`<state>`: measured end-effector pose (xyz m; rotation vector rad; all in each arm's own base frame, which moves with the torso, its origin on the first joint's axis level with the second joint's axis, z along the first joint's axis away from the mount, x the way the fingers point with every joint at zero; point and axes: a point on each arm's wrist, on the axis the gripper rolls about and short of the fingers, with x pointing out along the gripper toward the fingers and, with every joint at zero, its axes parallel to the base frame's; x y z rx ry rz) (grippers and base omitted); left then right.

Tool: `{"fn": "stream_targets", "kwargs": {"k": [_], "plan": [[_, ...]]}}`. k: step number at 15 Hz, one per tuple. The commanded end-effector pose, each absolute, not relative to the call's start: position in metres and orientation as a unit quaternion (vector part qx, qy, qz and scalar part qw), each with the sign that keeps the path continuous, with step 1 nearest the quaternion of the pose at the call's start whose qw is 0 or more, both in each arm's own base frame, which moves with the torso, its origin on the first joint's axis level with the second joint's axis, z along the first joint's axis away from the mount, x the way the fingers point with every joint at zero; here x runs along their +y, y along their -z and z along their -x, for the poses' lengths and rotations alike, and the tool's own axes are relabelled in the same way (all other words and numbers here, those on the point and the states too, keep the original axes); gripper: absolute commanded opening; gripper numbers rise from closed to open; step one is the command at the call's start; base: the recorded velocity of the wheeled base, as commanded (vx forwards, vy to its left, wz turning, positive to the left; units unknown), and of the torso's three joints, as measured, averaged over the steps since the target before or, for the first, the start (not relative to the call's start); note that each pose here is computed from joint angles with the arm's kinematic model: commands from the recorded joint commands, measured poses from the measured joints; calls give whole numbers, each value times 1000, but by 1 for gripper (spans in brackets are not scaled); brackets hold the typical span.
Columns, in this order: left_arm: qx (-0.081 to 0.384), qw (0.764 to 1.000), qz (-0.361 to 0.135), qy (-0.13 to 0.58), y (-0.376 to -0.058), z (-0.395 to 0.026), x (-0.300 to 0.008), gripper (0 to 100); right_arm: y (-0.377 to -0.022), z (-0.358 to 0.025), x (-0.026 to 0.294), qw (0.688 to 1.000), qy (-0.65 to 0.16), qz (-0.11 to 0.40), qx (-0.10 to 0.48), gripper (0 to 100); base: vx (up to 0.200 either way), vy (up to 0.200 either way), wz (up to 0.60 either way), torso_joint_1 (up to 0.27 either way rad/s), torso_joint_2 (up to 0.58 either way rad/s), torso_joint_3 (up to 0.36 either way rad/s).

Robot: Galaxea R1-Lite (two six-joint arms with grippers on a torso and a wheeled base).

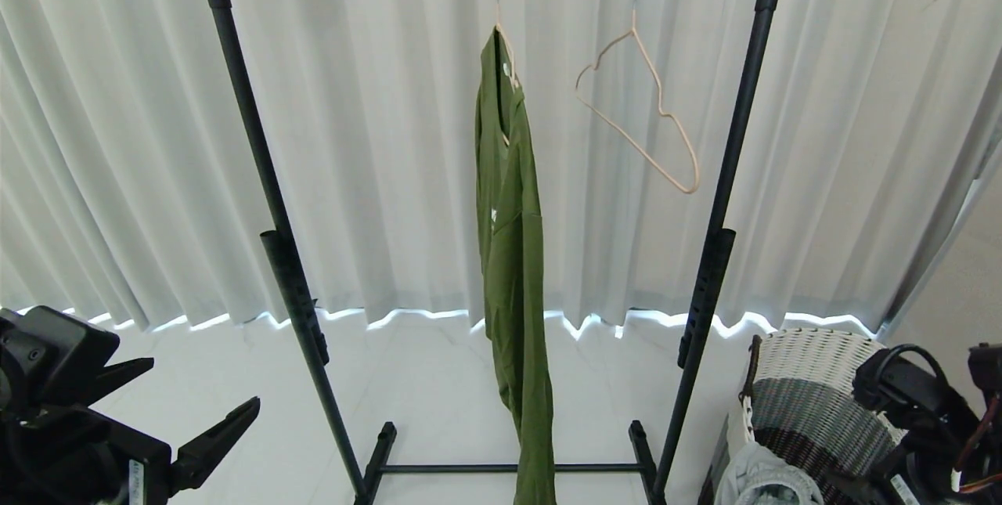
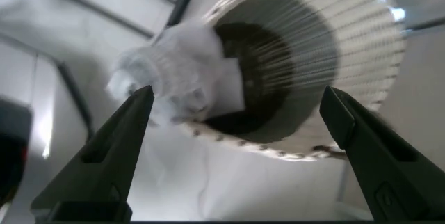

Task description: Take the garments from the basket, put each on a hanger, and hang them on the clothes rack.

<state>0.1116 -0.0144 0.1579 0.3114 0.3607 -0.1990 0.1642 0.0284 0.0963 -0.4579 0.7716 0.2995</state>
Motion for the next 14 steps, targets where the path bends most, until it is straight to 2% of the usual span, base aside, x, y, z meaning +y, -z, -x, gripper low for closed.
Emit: {"fn": "stream_targets", "kwargs": {"k": [1,5,10,14], "plan": [[189,964,-154,102,-156,-117,-15,100,-71,-161,29,867,-159,216,420,100,0,0,0,0,0,0],[197,962,-157,103,-152,-116,-15,100,-46,-186,34,878,-140,176,423,100,0,0,0,0,0,0],[207,957,-162,125,-143,-109,-19,100,-22,-193,40,866,-150,182,442,100,0,0,0,0,0,0],[206,957,-164,125,-143,-109,-19,100,-9,-203,38,856,-129,182,467,100,0,0,0,0,0,0]]}}
